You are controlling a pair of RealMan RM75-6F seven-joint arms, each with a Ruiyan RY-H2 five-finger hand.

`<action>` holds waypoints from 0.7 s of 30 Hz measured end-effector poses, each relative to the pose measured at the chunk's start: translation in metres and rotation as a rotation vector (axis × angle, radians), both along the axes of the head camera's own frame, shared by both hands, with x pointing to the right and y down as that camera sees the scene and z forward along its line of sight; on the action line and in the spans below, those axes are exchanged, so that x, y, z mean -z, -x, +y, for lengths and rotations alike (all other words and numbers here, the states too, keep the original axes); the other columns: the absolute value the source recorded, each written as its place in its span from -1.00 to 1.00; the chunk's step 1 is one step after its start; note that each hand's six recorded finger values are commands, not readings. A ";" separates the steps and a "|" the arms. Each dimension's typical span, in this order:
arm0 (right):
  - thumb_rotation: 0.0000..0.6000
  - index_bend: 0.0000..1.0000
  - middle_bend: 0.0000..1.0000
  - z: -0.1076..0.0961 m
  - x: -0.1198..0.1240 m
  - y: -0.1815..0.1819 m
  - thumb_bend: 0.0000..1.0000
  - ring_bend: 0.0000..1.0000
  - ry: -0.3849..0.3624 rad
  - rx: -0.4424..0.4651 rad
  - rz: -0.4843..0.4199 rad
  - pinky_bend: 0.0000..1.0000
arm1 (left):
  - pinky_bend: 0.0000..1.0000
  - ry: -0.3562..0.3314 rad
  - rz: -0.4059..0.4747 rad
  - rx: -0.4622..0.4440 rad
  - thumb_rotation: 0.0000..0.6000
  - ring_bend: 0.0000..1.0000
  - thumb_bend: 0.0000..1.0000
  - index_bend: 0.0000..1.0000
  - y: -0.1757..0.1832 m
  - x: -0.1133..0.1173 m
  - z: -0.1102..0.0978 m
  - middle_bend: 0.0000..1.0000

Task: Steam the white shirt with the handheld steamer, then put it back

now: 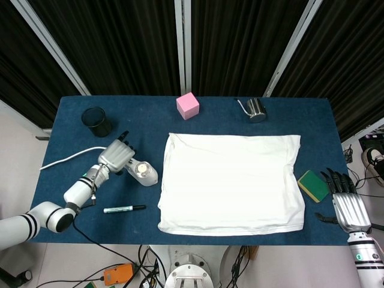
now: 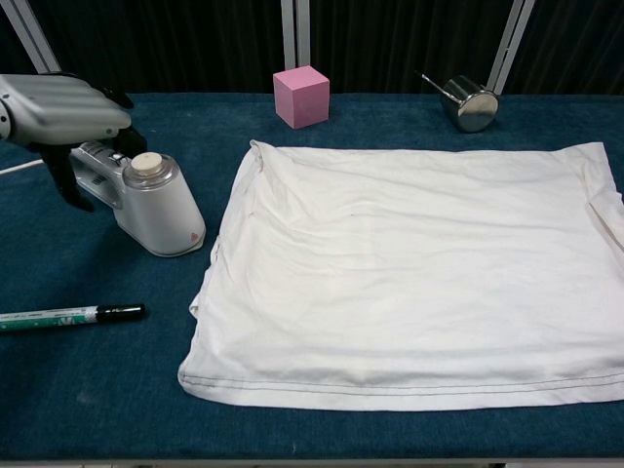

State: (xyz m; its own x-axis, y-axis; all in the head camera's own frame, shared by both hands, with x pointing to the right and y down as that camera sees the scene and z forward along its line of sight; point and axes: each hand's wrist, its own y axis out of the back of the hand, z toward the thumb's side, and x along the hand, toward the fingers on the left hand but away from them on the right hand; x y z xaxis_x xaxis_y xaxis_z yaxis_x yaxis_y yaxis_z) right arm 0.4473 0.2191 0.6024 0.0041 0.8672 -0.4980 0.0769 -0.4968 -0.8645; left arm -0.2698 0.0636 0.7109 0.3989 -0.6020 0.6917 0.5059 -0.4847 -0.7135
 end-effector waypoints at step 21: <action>1.00 -1.00 -0.92 0.001 -0.004 -0.004 -0.78 -1.00 0.011 -0.014 -0.004 -0.97 | -1.00 0.061 -0.015 0.010 1.00 0.05 -0.91 0.24 -0.003 -0.014 0.009 0.29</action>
State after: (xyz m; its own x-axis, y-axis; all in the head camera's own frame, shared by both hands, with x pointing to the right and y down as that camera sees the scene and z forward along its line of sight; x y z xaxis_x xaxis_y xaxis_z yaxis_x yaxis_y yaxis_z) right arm 0.4516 0.2199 0.6067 -0.0060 0.8616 -0.5075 0.0869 -0.5051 -0.8587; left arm -0.2669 0.0730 0.7247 0.3822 -0.5624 0.7333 0.5117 -0.5320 -0.6747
